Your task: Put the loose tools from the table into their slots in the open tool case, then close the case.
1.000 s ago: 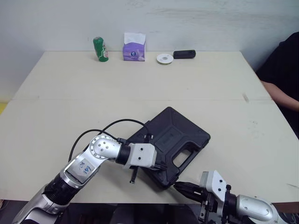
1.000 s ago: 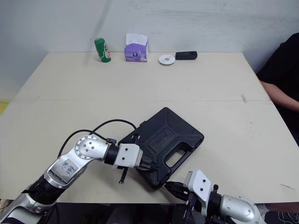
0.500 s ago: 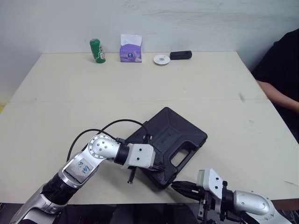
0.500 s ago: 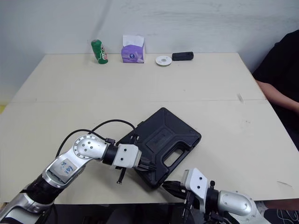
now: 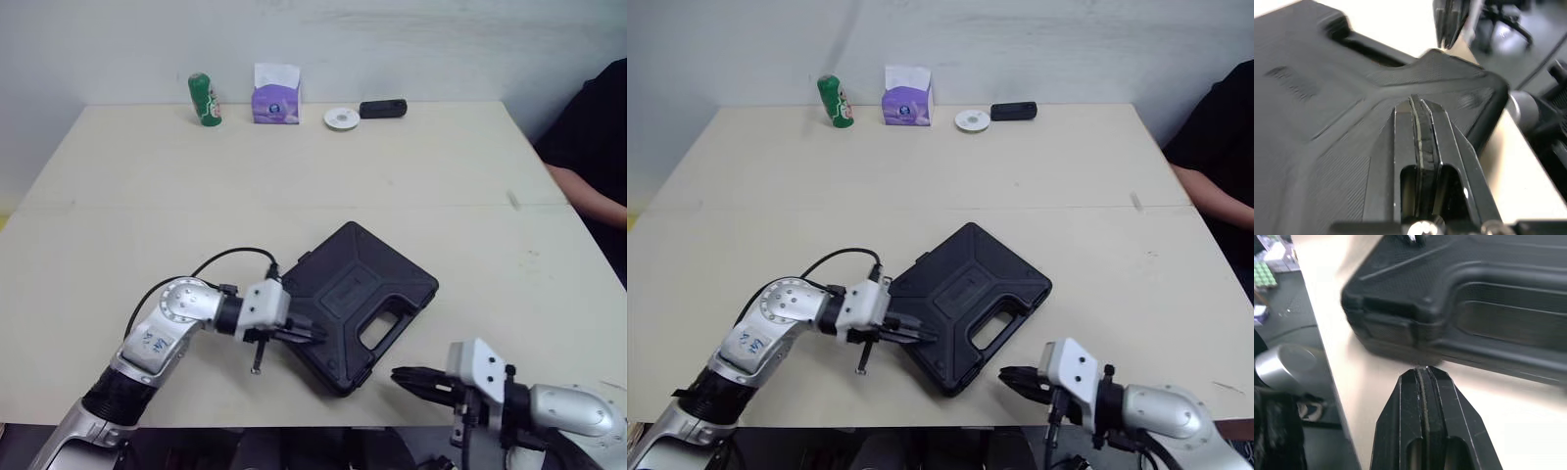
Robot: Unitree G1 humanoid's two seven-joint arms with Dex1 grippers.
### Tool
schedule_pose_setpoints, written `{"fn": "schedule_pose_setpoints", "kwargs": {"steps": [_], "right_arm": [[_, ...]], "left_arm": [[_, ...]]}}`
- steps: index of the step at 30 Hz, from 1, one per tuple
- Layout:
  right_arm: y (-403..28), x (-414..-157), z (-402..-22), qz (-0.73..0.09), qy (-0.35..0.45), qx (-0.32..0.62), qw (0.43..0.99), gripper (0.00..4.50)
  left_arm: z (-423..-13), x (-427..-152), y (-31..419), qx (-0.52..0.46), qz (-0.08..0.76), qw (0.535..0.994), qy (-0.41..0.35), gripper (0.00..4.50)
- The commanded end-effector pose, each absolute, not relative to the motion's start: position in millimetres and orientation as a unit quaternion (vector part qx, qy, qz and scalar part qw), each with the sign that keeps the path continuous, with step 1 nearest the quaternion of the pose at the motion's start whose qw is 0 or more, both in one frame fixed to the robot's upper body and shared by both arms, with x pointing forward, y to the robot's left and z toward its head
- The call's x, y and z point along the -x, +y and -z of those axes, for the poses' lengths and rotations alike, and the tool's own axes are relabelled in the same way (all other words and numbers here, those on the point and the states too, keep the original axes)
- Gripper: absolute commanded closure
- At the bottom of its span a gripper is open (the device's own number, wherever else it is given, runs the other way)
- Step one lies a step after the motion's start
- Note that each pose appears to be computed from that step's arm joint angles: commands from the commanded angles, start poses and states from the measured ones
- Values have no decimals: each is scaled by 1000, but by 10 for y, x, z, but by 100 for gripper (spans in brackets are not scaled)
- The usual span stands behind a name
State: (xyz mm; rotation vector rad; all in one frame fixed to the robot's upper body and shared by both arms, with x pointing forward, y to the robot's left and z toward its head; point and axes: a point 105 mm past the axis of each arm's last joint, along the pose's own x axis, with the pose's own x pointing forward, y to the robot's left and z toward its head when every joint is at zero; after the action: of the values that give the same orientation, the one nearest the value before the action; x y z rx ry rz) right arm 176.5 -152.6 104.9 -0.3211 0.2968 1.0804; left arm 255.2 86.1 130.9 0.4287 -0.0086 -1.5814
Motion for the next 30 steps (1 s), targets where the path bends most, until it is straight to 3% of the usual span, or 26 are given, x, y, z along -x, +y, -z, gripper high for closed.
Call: {"fn": "schedule_pose_setpoints", "kwargs": {"steps": [1,3,6,9,14,15,16,24,30], "right_arm": [[-1793,-1813,-1159,-491,137,188,839,442],[-1995,-1856,-1185,-473,146,204,845,442],[-2341,-1974,-1320,-426,149,214,866,450],[-2568,-2014,-1432,-409,158,219,872,345],[-3144,-2220,-1640,-341,154,301,877,88],[-3207,-2269,-1684,-331,143,313,879,36],[-3258,-2316,-1724,-324,133,325,878,13],[-3613,-2644,-2249,-286,107,386,870,13],[-3597,-2799,-2332,-289,91,403,864,13]], "left_arm": [[-1506,-2627,1159,-176,684,708,-26,450],[-1587,-2652,1325,-171,670,722,-23,450],[-1625,-2725,1644,-168,622,765,10,353],[-1633,-2765,1921,-174,574,800,28,223],[-1574,-2694,2642,-188,431,879,86,0],[-1562,-2659,2742,-199,406,888,89,0],[-1561,-2624,2806,-208,390,893,88,0],[-1572,-2379,3489,-223,230,943,94,0],[-1563,-2295,3709,-212,186,954,99,0]]}}
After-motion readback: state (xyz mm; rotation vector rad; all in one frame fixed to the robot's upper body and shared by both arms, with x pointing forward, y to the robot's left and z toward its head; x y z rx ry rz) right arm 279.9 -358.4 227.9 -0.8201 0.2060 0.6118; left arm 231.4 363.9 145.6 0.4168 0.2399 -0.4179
